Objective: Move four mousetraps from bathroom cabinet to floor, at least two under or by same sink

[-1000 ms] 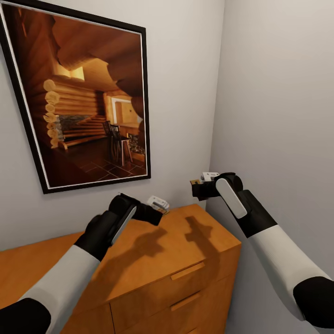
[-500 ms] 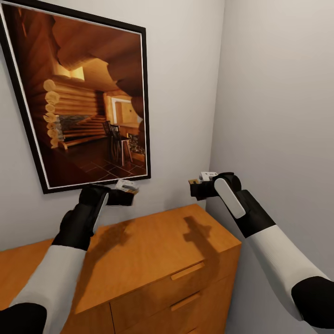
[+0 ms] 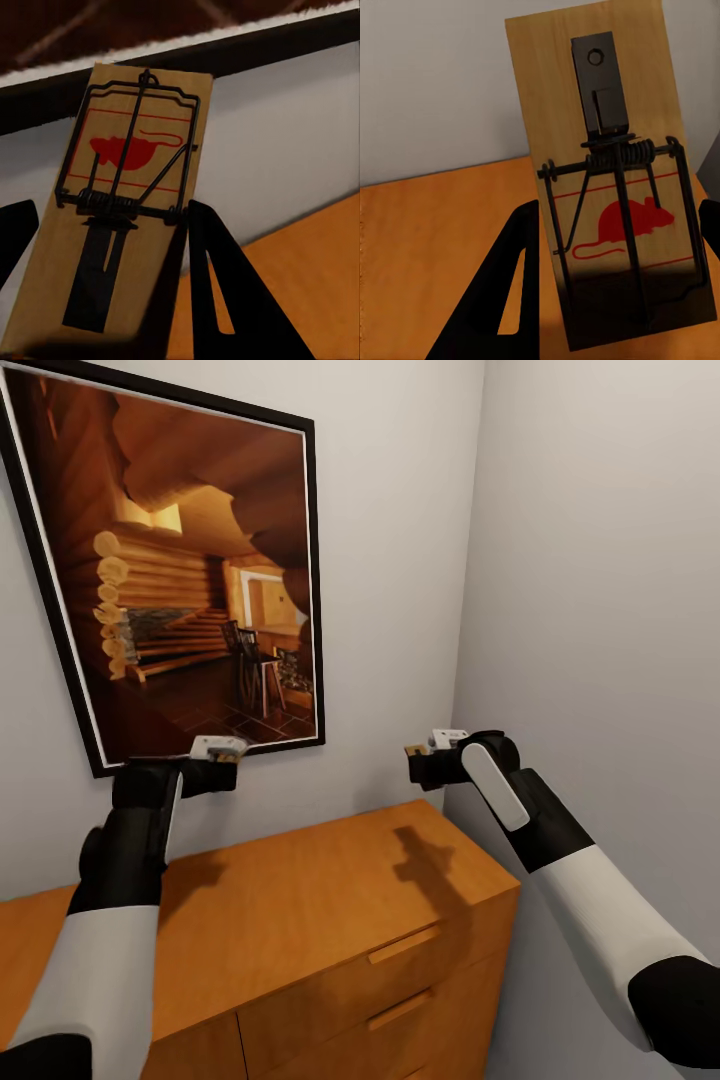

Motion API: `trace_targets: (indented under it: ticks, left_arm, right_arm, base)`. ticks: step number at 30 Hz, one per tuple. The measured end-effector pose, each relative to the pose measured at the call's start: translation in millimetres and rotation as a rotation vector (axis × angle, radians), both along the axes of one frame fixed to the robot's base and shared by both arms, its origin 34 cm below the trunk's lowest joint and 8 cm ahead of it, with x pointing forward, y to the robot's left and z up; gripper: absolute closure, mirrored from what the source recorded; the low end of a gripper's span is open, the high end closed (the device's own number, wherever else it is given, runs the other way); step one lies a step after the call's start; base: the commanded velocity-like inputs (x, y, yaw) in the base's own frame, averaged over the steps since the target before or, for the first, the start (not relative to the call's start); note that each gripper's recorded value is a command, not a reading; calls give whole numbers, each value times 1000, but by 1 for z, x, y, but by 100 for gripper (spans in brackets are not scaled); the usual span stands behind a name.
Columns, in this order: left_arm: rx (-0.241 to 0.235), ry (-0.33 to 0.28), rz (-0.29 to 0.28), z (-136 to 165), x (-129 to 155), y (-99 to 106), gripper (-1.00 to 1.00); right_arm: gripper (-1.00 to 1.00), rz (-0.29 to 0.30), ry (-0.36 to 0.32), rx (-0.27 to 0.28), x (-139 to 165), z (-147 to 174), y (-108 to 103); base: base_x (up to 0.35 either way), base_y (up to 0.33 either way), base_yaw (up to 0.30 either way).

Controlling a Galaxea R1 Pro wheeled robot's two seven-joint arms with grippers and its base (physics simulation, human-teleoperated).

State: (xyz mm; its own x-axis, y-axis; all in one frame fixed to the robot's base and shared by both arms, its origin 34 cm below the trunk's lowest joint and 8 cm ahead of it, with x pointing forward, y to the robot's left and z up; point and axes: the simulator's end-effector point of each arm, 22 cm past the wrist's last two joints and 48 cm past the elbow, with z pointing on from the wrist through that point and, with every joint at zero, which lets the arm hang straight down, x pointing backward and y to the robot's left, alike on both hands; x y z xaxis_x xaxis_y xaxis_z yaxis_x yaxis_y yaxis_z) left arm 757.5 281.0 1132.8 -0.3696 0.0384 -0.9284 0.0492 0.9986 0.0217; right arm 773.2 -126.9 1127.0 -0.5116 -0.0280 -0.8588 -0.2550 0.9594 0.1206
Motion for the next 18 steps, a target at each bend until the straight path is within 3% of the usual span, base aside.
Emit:
trace_targets:
  ticks: [6,18]
  left_arm:
    - [-38,5,46,-12,-8,17,100]
    - [-84,15,97,-30,-21,37,100]
  right_arm:
    - [100,3,2,2,0,-1,2]
    - [100,1,3,1,0,-1,1]
  base:
    - [-156,0,0]
    - [-327,-19,0]
